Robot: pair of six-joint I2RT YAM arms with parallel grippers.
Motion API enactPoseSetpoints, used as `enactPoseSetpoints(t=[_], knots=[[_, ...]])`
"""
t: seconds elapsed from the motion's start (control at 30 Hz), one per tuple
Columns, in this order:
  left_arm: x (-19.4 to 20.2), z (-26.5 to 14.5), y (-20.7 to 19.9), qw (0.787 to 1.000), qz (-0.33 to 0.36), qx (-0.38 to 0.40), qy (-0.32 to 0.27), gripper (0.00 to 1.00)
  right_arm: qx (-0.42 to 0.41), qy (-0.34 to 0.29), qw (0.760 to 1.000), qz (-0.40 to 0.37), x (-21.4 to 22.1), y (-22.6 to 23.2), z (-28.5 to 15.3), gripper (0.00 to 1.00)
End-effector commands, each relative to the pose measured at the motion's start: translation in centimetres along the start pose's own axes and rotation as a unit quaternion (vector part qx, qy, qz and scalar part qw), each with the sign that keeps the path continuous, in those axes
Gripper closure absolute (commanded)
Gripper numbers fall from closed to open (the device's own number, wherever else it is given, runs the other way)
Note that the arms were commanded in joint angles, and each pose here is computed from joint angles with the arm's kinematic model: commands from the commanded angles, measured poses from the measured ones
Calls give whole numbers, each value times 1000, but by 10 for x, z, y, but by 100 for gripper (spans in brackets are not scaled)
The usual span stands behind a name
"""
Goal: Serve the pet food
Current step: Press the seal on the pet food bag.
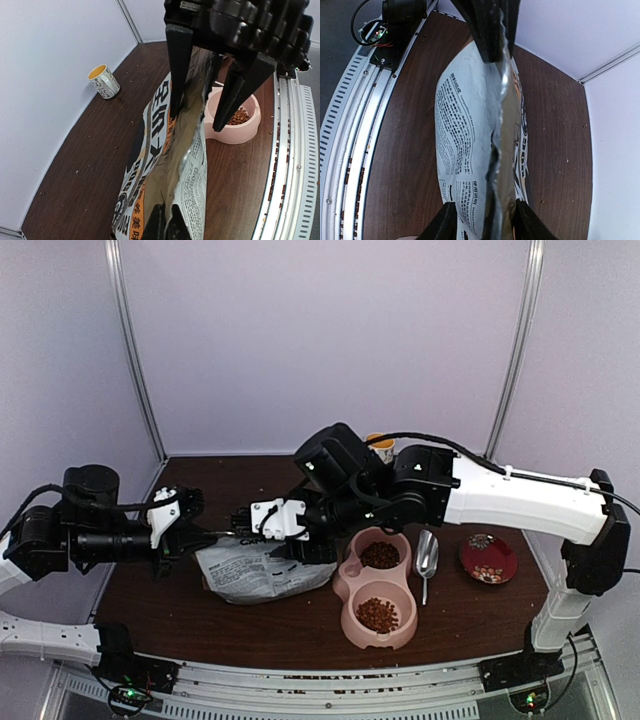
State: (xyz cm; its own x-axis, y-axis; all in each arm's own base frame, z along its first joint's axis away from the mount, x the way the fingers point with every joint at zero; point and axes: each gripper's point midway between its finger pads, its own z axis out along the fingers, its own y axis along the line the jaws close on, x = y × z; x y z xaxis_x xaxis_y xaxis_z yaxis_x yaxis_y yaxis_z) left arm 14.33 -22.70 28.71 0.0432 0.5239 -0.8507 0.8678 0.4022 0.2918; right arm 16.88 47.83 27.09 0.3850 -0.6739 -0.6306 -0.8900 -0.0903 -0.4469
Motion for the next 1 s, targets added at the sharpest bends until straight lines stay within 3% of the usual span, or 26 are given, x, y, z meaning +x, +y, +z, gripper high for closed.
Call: enactPoseSetpoints(t=[0.0, 0.13, 0.37, 0.4, 0.43, 0.53, 0.7, 0.73, 0.8, 0.97], knots=[[-7, -3, 7, 1000, -4, -19, -16, 100, 19, 48, 999, 1, 24, -9, -14, 67], [-8, -5, 9, 999, -5, -24, -20, 100, 20, 57, 998, 1, 31, -10, -18, 100], [-8, -6, 10, 999, -5, -27, -21, 100, 33, 51, 998, 4, 32, -15, -27, 100], [-8, -6, 10, 999, -5, -27, -21, 100, 37, 52, 998, 5, 32, -17, -28, 93], [-8, -7, 10, 999, -5, -27, -21, 100, 40, 54, 998, 7, 34, -19, -28, 76], [-8, -7, 10, 999, -5, -27, -22, 100, 41, 63, 997, 8, 39, -19, -30, 67], [-8, -8, 11, 999, -5, -28, -23, 100, 41, 71, 997, 14, 49, -18, -31, 71], [-8, -8, 11, 999, -5, -29, -23, 100, 42, 72, 996, 16, 50, -19, -32, 76], [-8, -7, 11, 999, -5, -30, -22, 100, 41, 74, 996, 18, 53, -18, -33, 99], [-8, -7, 11, 999, -5, -30, -22, 100, 34, 69, 997, 23, 58, -15, -35, 100]])
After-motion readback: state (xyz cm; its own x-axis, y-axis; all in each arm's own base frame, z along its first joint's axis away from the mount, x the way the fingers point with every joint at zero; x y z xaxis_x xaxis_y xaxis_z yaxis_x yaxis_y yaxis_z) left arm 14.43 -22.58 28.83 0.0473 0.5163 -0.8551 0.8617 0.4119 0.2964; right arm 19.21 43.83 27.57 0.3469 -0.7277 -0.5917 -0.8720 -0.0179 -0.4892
